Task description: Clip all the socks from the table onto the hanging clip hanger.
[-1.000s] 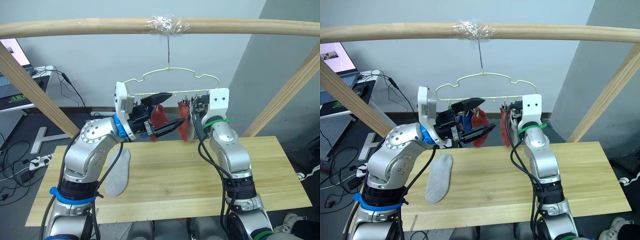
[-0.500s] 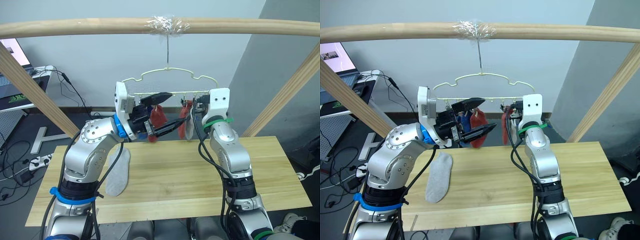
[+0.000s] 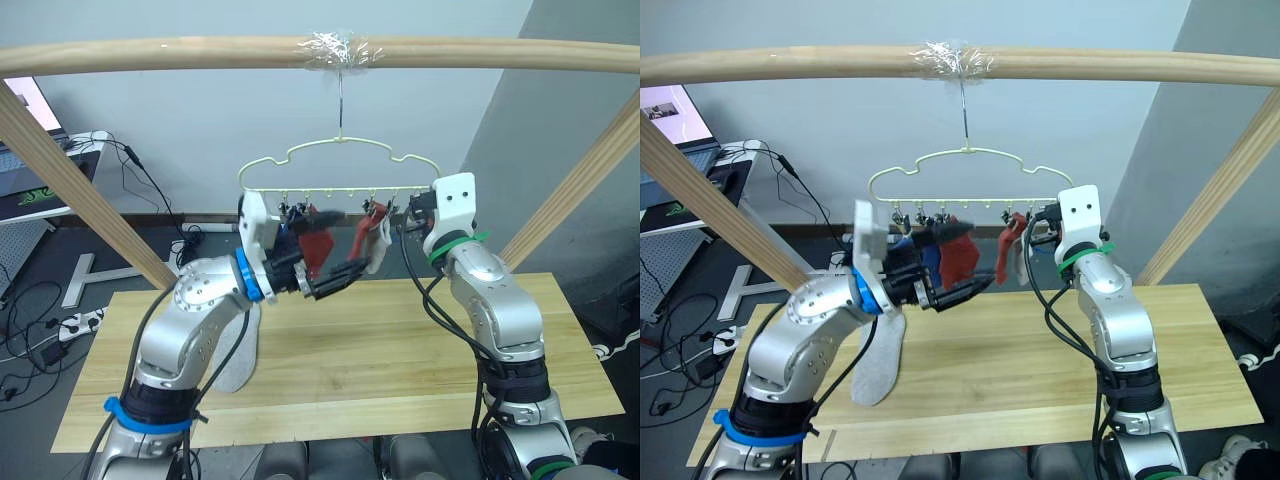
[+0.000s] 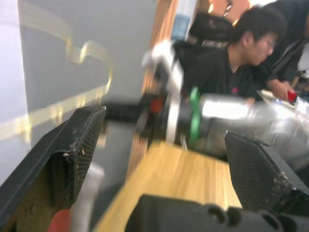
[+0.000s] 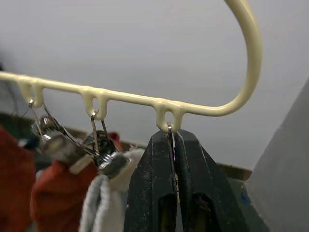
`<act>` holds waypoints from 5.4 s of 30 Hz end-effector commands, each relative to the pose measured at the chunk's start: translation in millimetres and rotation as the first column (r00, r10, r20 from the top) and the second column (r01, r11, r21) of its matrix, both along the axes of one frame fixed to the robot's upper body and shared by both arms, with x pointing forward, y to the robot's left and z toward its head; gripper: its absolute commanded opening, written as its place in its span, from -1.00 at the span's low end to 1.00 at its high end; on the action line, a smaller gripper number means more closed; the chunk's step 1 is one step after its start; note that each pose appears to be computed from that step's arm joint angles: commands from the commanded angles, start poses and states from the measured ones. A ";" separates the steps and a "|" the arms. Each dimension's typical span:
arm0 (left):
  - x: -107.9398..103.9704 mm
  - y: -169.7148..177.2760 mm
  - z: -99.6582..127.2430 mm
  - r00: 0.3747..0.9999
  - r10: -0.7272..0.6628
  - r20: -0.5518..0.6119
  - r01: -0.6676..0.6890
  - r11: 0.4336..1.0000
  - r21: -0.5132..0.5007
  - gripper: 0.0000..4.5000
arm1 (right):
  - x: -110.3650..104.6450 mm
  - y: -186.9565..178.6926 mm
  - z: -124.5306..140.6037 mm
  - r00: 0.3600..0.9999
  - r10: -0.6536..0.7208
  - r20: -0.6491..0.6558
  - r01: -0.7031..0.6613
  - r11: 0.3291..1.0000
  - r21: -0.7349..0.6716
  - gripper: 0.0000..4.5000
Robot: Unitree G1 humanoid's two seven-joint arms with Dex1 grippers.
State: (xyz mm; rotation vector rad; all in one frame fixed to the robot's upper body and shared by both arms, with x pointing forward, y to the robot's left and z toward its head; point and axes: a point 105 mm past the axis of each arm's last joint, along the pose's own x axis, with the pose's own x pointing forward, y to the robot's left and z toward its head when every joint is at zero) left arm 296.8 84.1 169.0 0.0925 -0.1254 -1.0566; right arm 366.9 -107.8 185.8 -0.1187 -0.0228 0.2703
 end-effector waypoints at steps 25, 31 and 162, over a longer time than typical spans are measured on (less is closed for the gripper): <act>28.3 118.3 -177.9 0.731 0.629 -0.264 -0.453 0.736 0.503 1.00 | -11.3 -12.2 15.5 0.994 0.029 -0.104 -0.025 0.999 0.037 -0.99; 21.6 128.0 -175.5 0.698 0.680 -0.225 -0.497 0.686 0.532 1.00 | -13.2 -10.7 13.9 0.993 0.036 -0.112 -0.032 0.999 0.034 -0.99; 5.9 -58.4 -80.5 0.781 -0.128 -0.611 0.062 0.990 -0.129 0.86 | -100.6 -60.5 13.0 0.918 0.226 -0.326 -0.162 0.964 0.211 1.00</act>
